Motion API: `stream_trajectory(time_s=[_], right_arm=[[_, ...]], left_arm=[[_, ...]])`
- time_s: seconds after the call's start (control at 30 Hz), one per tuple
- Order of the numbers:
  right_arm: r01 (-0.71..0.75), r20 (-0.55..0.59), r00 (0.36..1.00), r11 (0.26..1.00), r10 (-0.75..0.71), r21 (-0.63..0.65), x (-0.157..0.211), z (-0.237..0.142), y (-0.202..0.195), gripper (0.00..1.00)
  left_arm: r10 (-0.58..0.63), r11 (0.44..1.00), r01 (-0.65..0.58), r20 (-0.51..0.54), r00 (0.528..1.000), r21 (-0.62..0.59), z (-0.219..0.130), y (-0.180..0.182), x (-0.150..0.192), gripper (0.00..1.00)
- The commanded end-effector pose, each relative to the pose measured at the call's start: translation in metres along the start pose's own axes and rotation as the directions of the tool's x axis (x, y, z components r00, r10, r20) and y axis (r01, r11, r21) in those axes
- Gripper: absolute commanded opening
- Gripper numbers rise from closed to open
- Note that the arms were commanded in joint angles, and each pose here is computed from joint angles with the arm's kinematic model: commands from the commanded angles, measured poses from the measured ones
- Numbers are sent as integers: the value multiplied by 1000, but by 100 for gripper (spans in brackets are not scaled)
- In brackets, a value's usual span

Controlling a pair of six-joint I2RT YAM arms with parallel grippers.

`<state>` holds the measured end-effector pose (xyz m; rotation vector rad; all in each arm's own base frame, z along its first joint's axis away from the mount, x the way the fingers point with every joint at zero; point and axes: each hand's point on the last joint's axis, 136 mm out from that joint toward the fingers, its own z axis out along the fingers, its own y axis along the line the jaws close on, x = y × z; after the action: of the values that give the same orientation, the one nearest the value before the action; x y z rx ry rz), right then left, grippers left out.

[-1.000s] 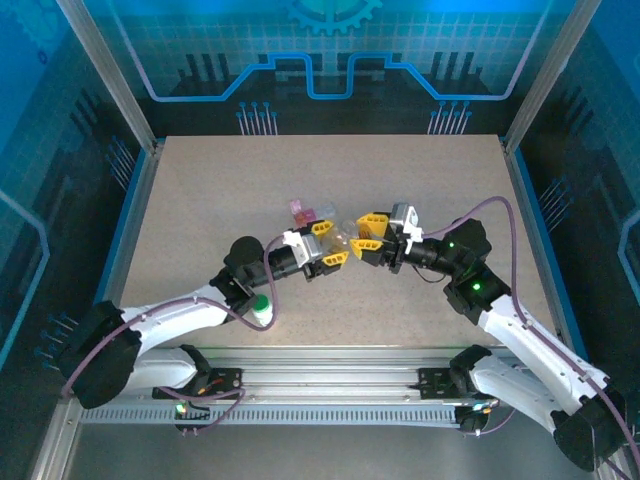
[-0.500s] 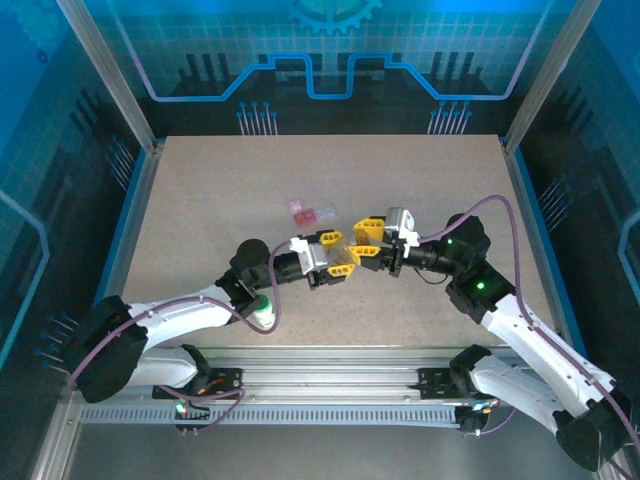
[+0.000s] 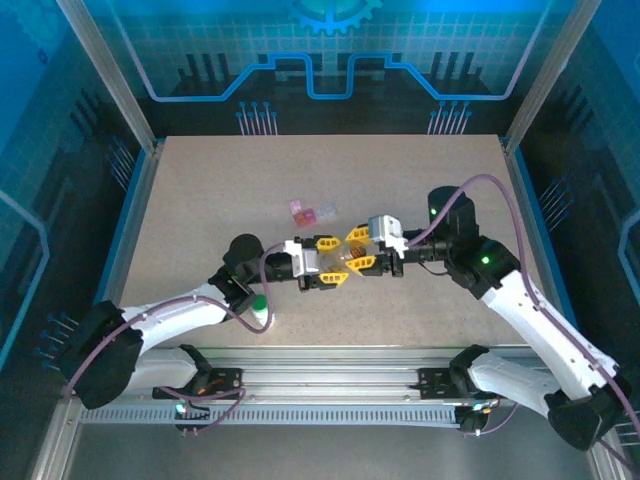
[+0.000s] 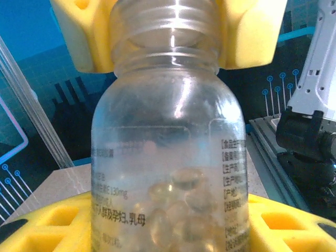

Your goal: Sort the pills into containers

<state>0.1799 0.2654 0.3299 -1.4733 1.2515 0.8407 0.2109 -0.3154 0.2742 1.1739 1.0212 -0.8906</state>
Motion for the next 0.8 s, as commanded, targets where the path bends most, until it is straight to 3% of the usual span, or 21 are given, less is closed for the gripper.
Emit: stream_trajectory(time_s=[0.0,0.13,0.23,0.33,0.43,0.57,0.67,0.77], right_arm=[[-123,-194,977,982,94,-140,46,6,28,0],[-127,-247,965,982,89,-142,46,10,17,0],[-140,-219,969,984,113,-111,47,18,6,0],[-201,-178,966,977,187,-67,52,31,-2,0],[-348,-124,929,937,349,26,59,44,-19,2],[-533,-94,817,807,569,254,85,51,-47,5],[-600,-44,706,631,707,492,112,41,-70,7],[-650,59,617,466,785,600,124,32,-81,14]], left_arm=[[117,993,-121,176,977,13,-9,15,-66,0],[113,993,-119,192,975,23,-10,22,-74,0],[114,993,-118,223,968,8,-9,27,-82,0],[128,991,-116,252,959,-61,-10,40,-91,0],[165,980,-130,249,954,-150,-11,54,-92,0],[205,956,-165,150,967,-243,-5,73,-75,0],[238,933,-212,54,970,-290,2,81,-54,0],[260,916,-254,-20,965,-311,11,82,-34,0]])
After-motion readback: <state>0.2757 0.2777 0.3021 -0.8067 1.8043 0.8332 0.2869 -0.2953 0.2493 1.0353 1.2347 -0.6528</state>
